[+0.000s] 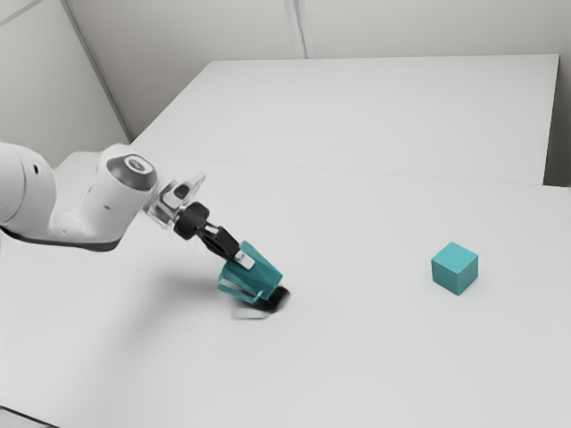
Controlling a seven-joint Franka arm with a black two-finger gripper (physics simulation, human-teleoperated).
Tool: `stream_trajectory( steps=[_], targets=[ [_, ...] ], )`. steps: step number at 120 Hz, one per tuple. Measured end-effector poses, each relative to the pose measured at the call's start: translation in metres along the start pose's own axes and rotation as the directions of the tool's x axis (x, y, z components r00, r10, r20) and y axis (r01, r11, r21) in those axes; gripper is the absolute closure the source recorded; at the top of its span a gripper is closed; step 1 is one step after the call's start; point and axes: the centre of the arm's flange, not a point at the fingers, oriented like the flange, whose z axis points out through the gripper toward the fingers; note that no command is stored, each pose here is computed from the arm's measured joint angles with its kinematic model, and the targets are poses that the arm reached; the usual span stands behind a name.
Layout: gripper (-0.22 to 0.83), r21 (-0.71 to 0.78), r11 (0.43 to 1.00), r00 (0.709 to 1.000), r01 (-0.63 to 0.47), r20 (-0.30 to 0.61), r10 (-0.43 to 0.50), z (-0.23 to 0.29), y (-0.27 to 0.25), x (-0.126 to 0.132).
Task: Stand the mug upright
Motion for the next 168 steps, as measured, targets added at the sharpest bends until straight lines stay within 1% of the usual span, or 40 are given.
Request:
stream_trajectory(
  steps=[9,17,27,37,50,69,81,96,132,168],
  targets=[
    [0.78,0.084,0.995,0.997,-0.057,0.061,0.052,0.000,0.014,0.006],
    [0.78,0.172,0.978,0.986,-0.121,0.134,0.098,0.002,0.027,0.014],
    [0.78,0.275,0.940,0.964,-0.203,0.223,0.143,0.006,0.042,0.025],
    [0.78,0.366,0.888,0.939,-0.279,0.300,0.171,0.011,0.056,0.034],
    [0.78,0.456,0.821,0.914,-0.345,0.360,0.184,0.018,0.067,0.043],
    [0.78,0.553,0.738,0.900,-0.386,0.400,0.171,0.023,0.076,0.052],
    [0.78,0.594,0.701,0.898,-0.396,0.410,0.160,0.030,0.081,0.057],
    [0.78,0.634,0.681,0.912,-0.368,0.387,0.133,0.034,0.081,0.057],
    [0.78,0.682,0.675,0.941,-0.282,0.333,0.057,0.049,0.069,0.044],
    [0.78,0.711,0.669,0.962,-0.216,0.270,0.024,0.056,0.064,0.041]
  ],
)
